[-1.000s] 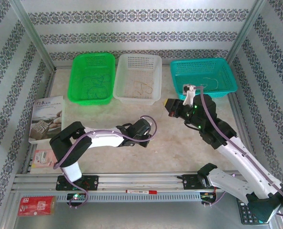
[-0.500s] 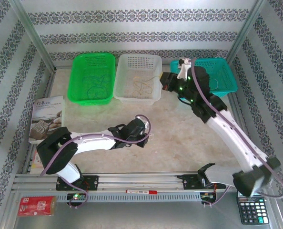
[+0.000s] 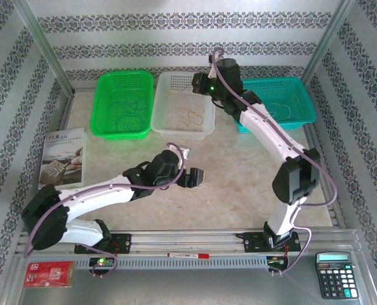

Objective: Untangle the cables

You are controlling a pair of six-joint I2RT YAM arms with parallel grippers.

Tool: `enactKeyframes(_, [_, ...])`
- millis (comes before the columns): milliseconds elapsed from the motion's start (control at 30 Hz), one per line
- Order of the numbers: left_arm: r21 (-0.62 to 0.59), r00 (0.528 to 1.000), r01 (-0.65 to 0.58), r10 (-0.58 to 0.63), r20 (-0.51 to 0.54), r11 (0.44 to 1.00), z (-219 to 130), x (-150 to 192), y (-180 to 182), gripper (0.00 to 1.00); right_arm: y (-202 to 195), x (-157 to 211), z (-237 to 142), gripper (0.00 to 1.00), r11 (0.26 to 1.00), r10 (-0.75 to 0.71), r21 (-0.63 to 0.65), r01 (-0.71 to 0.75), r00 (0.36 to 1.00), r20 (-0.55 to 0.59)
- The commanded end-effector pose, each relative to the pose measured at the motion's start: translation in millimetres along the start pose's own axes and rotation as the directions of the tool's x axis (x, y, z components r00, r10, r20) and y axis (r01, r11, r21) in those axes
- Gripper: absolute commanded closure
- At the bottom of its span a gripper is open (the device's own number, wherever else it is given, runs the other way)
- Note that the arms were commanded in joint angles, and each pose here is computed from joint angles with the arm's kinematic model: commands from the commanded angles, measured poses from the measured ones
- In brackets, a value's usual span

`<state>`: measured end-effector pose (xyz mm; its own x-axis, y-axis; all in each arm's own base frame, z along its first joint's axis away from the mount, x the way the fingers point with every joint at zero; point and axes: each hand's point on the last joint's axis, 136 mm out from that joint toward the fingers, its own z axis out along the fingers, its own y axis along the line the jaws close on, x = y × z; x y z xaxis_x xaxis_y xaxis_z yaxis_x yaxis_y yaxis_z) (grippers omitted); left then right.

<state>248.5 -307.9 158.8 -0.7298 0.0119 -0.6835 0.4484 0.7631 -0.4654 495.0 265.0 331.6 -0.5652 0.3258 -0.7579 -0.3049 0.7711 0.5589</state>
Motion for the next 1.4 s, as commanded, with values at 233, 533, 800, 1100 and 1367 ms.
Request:
enactKeyframes(233, [-0.094, 0.974, 0.120, -0.099, 0.203, 0.988, -58, -23, 42, 0.00, 6, 9, 6, 0.43, 0.994, -0.111, -0.020, 0.110, 0.991, -0.073])
enactKeyframes(533, [-0.095, 0.954, 0.184, -0.154, 0.258, 0.978, -77, -37, 62, 0.00, 1, 67, -47, 0.43, 0.991, -0.130, 0.005, 0.131, 0.986, -0.103])
enactKeyframes(800, [-0.076, 0.957, 0.200, -0.179, 0.227, 0.977, -68, -34, 68, 0.00, -31, 175, -94, 0.42, 0.987, -0.133, 0.066, 0.149, 0.969, -0.208])
enactKeyframes(1100, [-0.061, 0.964, 0.213, -0.200, 0.177, 0.975, -52, -28, 71, 0.00, -62, 263, -143, 0.37, 0.979, -0.112, 0.134, 0.156, 0.950, -0.293])
enactKeyframes(1367, [-0.055, 0.964, 0.225, -0.214, 0.157, 0.973, -43, -26, 71, 0.00, -70, 310, -139, 0.40, 0.973, -0.107, 0.150, 0.175, 0.920, -0.377])
